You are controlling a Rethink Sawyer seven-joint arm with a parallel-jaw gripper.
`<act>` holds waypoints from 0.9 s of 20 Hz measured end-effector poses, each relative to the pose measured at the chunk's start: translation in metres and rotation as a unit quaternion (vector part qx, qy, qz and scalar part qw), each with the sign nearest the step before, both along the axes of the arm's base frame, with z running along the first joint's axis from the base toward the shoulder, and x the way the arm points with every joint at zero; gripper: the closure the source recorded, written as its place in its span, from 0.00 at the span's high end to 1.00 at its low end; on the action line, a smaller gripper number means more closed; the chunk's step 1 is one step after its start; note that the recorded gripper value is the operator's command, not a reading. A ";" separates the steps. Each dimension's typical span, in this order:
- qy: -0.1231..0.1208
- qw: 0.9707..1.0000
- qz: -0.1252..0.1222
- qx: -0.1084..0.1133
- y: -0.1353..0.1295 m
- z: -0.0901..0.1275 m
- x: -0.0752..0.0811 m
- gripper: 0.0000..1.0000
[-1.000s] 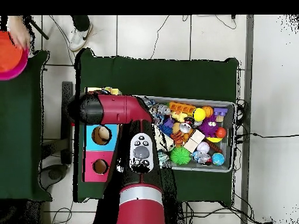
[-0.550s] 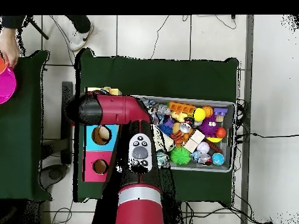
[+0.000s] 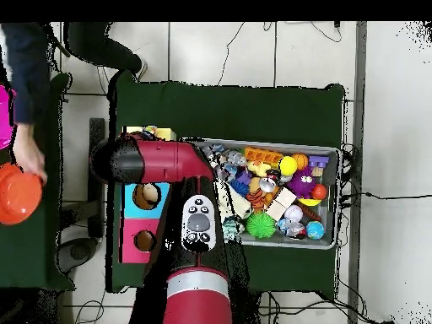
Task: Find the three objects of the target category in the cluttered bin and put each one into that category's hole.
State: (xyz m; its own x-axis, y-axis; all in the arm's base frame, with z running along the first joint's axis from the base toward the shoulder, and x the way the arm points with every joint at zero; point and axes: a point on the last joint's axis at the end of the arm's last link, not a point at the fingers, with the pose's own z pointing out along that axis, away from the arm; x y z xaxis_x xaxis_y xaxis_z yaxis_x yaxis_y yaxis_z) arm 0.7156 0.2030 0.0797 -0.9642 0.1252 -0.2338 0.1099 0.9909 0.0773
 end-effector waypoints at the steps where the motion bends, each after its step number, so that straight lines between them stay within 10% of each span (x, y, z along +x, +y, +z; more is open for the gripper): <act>1: -0.002 1.000 -0.001 0.000 0.000 0.000 0.000 0.00; 18: -0.017 1.000 -0.016 0.007 -0.001 -0.003 -0.009 0.00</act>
